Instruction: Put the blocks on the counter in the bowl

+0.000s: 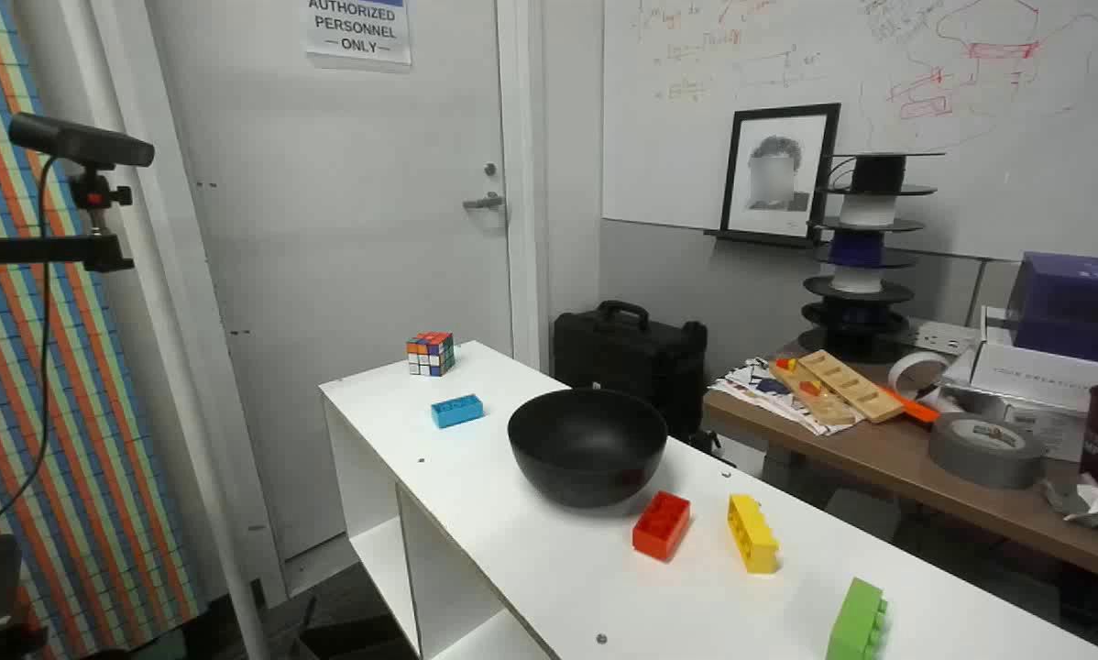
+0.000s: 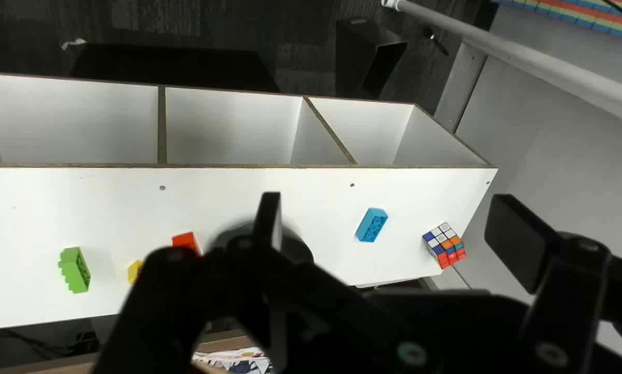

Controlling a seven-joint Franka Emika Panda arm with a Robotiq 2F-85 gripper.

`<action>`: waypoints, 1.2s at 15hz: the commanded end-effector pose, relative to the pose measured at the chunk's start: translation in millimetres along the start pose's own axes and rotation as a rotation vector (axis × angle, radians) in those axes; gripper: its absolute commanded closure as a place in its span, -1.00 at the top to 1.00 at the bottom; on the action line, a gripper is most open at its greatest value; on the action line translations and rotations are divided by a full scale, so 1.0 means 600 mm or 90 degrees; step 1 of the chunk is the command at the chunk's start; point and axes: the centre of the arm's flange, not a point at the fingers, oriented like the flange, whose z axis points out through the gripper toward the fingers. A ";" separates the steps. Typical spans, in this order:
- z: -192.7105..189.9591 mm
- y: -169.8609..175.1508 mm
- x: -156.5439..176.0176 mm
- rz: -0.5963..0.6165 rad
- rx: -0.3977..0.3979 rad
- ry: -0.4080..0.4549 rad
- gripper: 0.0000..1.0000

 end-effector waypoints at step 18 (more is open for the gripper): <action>0.052 -0.016 0.056 0.018 -0.016 -0.027 1.00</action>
